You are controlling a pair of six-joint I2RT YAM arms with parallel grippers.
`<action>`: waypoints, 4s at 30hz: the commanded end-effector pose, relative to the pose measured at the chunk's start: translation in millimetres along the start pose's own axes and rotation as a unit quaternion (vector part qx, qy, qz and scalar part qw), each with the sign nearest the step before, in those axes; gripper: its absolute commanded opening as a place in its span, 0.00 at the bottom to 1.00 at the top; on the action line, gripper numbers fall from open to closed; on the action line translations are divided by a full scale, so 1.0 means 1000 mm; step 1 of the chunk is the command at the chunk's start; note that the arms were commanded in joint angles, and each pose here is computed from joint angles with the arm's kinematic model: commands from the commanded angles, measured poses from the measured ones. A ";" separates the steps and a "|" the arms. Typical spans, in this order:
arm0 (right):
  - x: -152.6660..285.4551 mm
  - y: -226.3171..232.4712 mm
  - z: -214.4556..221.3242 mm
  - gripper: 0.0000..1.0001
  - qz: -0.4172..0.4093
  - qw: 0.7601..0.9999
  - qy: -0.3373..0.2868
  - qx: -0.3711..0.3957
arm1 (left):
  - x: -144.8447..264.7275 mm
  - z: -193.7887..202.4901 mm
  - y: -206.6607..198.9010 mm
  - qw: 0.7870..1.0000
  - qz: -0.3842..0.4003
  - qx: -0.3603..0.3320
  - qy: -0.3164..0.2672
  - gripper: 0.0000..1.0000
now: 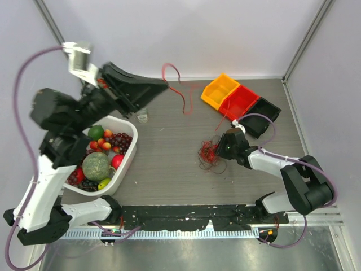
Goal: Untangle the cables
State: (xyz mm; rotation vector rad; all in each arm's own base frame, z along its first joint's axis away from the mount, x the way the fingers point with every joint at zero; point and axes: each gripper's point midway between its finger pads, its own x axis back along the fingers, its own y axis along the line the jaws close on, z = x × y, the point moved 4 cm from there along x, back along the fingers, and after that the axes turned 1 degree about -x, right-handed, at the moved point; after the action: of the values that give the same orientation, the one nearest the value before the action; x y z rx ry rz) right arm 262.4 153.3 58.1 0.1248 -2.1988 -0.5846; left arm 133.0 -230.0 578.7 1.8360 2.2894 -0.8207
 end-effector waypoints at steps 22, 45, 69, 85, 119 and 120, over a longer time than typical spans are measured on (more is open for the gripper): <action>0.084 0.002 -0.050 0.61 0.019 0.990 -0.084 0.115 | 0.031 0.111 0.146 0.943 -0.302 -0.048 0.133 0.00; 0.062 0.100 -0.086 0.60 -0.129 0.985 -0.055 0.105 | 0.089 0.305 0.280 0.800 -0.496 0.042 0.334 0.00; 0.030 0.114 -0.097 0.59 -0.113 0.986 -0.059 0.110 | 0.071 0.307 0.266 0.821 -0.421 0.104 0.371 0.69; -0.072 0.184 -0.071 0.83 -0.145 0.929 0.059 0.335 | 0.149 0.100 0.164 0.878 -0.443 -0.162 -0.083 0.91; -0.094 0.166 0.043 0.83 -0.090 0.868 0.165 0.459 | 0.139 0.117 0.182 0.873 -0.471 -0.126 -0.025 0.88; -0.096 0.163 0.043 0.83 -0.082 0.868 0.164 0.461 | 0.139 0.117 0.181 0.873 -0.471 -0.126 -0.026 0.88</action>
State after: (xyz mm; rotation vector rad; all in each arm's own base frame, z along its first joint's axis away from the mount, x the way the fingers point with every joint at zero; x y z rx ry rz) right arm 322.7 363.8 58.9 0.9607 -2.0026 0.3340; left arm 233.2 -143.6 340.8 0.5481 3.0840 -0.5210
